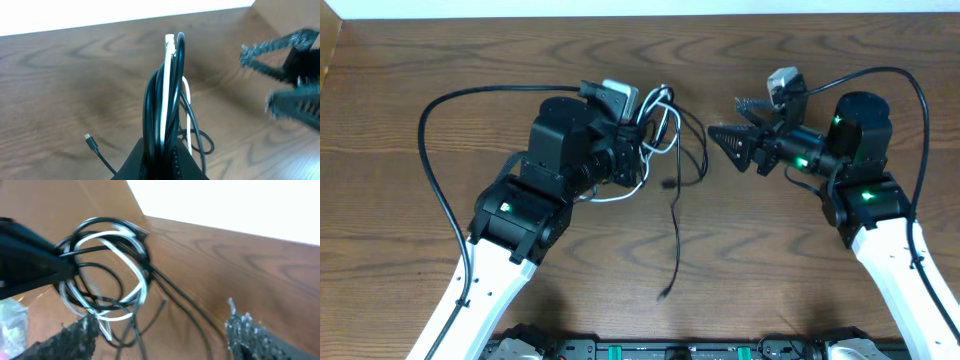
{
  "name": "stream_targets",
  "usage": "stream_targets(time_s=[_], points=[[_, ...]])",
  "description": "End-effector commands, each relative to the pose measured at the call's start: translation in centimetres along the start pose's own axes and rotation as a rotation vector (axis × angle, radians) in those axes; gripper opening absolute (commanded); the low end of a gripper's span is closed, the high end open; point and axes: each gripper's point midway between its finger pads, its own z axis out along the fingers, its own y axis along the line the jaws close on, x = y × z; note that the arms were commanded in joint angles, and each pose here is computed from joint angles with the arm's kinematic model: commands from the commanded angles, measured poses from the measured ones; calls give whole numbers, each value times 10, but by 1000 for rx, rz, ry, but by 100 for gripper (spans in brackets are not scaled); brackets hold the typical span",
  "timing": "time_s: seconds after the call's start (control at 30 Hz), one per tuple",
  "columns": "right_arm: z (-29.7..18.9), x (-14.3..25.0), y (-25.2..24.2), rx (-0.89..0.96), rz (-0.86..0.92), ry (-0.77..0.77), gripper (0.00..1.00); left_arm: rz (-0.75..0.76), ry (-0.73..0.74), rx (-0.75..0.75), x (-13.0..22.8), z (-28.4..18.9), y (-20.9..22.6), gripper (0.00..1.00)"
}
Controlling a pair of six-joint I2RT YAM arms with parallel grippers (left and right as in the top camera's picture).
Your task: Untangle cables
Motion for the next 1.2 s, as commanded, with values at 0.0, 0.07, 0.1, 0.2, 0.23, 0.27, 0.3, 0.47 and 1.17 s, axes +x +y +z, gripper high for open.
stream_targets(time_s=[0.0,0.07,0.1,0.2,0.23,0.27,0.3,0.47,1.17], points=[[5,-4,19,-71,-21,-5,82,-87,-86,12,-23,-8,-4,8],[9,-2,27,-92,-68,1,82,-140,-111,22,-30,-9,-5,8],[11,0,31,-103,-80,6,82,-163,-115,24,-31,-9,-6,7],[18,6,47,-146,-99,24,87,-244,-118,30,-32,-8,-6,7],[20,9,54,-165,-131,31,89,-267,-117,31,-32,-7,-5,8],[23,11,61,-184,-181,35,89,-286,-114,32,-32,-5,-5,8],[25,14,67,-200,-223,39,90,-293,-112,32,-31,-4,-5,8],[31,31,83,-252,-386,74,90,-291,-74,114,-27,-3,-19,8],[35,36,73,-198,-396,97,33,-275,28,358,-14,-12,-62,8]])
